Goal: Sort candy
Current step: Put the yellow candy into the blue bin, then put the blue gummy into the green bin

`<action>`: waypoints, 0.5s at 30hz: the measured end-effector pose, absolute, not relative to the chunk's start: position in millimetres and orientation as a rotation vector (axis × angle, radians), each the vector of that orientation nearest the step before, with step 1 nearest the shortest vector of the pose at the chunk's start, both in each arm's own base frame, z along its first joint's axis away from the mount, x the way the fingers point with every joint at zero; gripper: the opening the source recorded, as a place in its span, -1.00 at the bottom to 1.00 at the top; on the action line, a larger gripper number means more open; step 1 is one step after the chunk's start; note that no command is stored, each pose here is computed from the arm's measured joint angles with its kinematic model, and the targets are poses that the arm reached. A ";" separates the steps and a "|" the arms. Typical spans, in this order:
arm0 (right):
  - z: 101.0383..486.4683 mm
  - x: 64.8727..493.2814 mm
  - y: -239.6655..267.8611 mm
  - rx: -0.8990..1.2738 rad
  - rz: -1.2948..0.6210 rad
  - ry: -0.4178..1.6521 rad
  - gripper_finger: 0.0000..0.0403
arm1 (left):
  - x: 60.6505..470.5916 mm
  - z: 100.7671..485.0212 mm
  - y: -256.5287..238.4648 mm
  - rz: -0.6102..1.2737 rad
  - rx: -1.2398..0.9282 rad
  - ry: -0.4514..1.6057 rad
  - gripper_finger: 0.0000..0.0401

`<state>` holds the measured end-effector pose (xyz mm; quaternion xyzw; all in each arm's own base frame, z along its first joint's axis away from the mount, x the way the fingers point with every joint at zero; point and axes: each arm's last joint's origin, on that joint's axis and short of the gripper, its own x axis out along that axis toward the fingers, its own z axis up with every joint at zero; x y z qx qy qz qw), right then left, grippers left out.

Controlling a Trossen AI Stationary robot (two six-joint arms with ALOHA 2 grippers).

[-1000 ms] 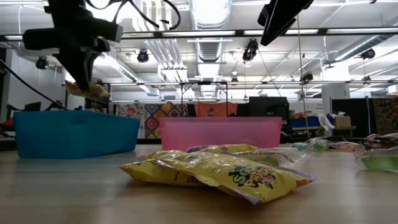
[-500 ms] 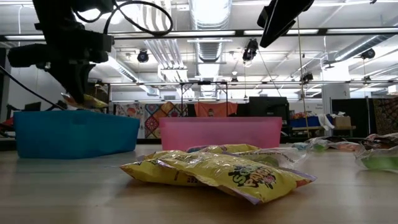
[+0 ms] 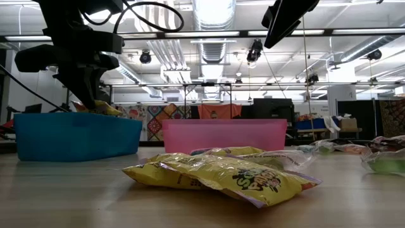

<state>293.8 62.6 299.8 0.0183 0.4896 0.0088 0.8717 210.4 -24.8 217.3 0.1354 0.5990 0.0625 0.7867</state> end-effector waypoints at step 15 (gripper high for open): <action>299.8 293.8 62.7 0.057 0.008 1.024 -0.25 | 211.0 219.0 -25.0 0.155 0.266 1.284 -0.53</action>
